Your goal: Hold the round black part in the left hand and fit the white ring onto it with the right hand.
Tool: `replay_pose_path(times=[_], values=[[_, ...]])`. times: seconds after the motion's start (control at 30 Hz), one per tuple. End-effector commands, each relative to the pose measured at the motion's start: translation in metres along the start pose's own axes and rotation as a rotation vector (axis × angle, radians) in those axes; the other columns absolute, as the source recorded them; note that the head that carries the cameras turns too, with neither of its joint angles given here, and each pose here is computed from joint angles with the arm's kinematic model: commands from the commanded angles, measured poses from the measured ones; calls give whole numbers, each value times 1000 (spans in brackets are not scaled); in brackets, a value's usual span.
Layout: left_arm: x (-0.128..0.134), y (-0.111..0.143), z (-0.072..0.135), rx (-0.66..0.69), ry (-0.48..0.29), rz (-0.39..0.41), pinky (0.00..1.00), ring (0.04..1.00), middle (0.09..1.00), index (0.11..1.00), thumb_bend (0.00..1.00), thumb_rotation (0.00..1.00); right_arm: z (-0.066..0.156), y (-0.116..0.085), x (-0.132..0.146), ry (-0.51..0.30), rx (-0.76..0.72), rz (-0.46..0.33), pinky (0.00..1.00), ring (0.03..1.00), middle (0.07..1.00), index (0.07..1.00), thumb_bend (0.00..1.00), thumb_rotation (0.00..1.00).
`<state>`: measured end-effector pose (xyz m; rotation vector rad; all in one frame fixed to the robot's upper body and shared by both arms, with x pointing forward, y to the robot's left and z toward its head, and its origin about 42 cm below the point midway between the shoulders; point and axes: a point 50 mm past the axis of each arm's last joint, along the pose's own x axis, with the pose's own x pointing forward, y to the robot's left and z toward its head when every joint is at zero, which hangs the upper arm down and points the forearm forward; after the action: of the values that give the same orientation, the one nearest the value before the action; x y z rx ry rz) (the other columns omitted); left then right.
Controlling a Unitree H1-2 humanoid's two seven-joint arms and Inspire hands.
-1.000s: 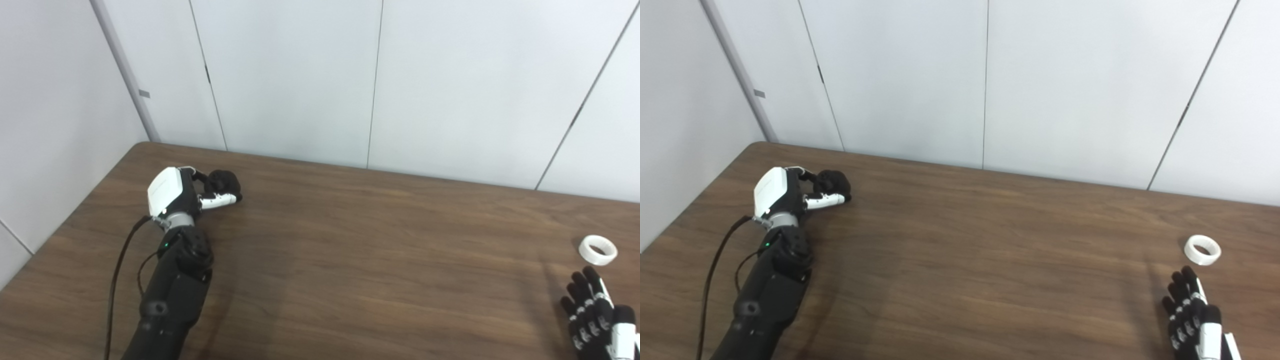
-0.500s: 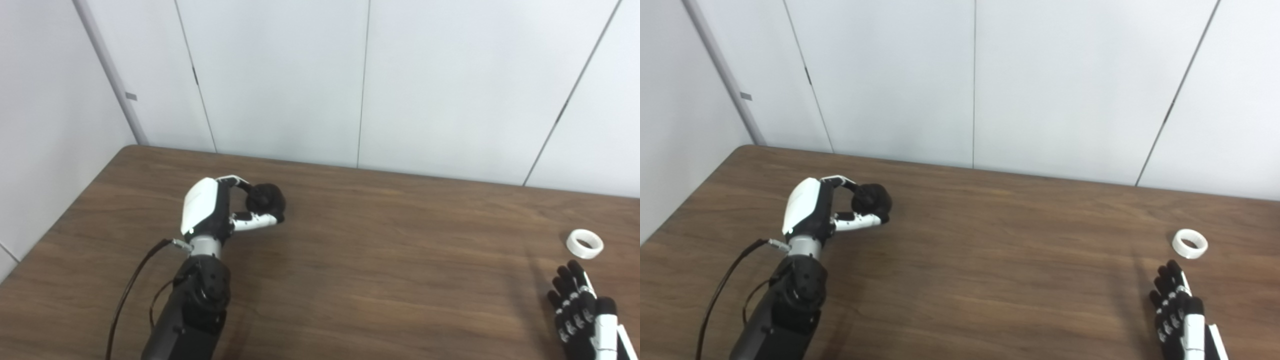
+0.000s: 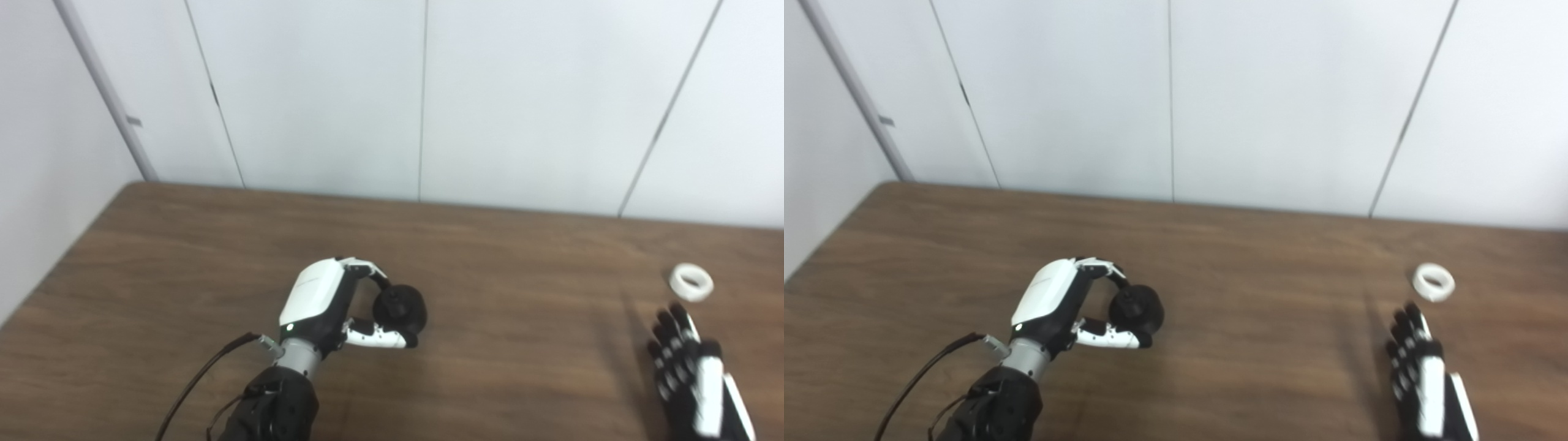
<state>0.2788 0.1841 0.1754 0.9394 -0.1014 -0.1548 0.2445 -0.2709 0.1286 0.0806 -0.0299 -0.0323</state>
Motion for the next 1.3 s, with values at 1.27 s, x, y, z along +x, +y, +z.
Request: replay_pose_path(times=[1.27], values=[[-55,-83,12,114,-279,-163,902,856,775,486,518,53,59,18,-3,-62,0,-63,1000,1000,1000,1000,559,1000]])
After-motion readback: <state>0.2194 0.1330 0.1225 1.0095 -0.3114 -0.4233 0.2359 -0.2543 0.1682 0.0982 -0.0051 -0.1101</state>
